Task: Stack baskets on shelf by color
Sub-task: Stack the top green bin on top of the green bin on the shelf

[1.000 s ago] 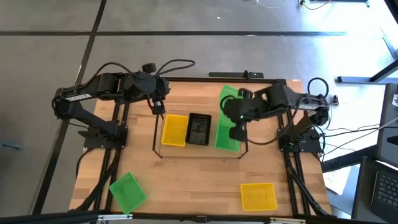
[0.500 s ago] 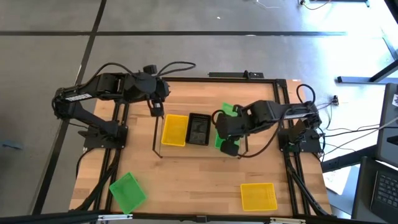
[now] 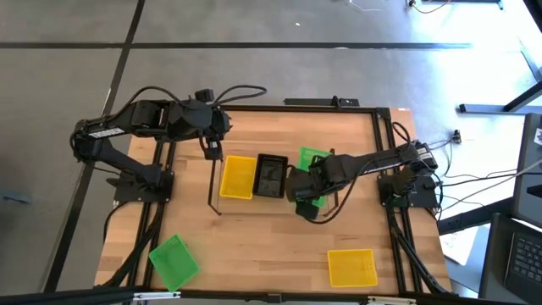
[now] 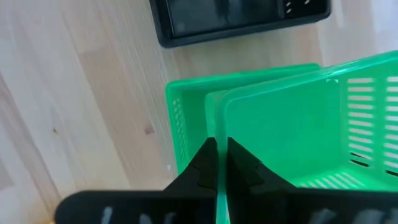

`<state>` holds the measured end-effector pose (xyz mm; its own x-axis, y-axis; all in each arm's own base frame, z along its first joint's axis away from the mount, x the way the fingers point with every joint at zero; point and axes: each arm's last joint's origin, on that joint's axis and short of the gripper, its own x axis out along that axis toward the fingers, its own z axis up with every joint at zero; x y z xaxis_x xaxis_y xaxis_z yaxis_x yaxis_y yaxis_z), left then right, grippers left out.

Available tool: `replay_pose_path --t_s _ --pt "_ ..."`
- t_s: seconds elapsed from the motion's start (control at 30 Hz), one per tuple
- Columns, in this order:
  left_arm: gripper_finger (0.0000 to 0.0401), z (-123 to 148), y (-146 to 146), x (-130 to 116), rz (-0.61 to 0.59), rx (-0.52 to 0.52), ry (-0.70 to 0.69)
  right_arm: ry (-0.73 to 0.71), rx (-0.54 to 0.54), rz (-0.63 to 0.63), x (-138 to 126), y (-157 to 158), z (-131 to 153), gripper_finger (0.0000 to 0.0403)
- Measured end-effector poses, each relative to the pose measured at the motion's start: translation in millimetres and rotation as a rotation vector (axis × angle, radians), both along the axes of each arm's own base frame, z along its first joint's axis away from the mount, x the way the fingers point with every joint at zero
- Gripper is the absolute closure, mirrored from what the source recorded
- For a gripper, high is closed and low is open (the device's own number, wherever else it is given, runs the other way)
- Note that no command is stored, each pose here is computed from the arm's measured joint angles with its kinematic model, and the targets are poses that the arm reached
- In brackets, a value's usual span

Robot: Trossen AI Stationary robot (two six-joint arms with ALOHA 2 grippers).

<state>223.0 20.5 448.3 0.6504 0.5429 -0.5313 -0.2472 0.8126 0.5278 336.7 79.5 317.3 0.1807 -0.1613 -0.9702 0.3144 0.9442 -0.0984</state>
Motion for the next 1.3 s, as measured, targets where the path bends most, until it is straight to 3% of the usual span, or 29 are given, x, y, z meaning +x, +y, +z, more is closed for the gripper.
replay_pose_path --t_s 0.33,1.13,1.3 --pt "0.0319 0.0 0.0 0.0 0.000 0.000 0.000 -0.009 0.010 0.015 4.6 0.9 -19.6 0.0403" --pt "0.0319 0.1 0.0 0.0 0.000 0.000 -0.001 -0.070 0.027 0.032 10.8 2.3 -18.8 0.0402" --pt "0.0319 0.1 0.0 0.0 0.000 0.000 -0.001 -0.070 0.028 0.016 11.9 -2.2 -18.8 0.0382"
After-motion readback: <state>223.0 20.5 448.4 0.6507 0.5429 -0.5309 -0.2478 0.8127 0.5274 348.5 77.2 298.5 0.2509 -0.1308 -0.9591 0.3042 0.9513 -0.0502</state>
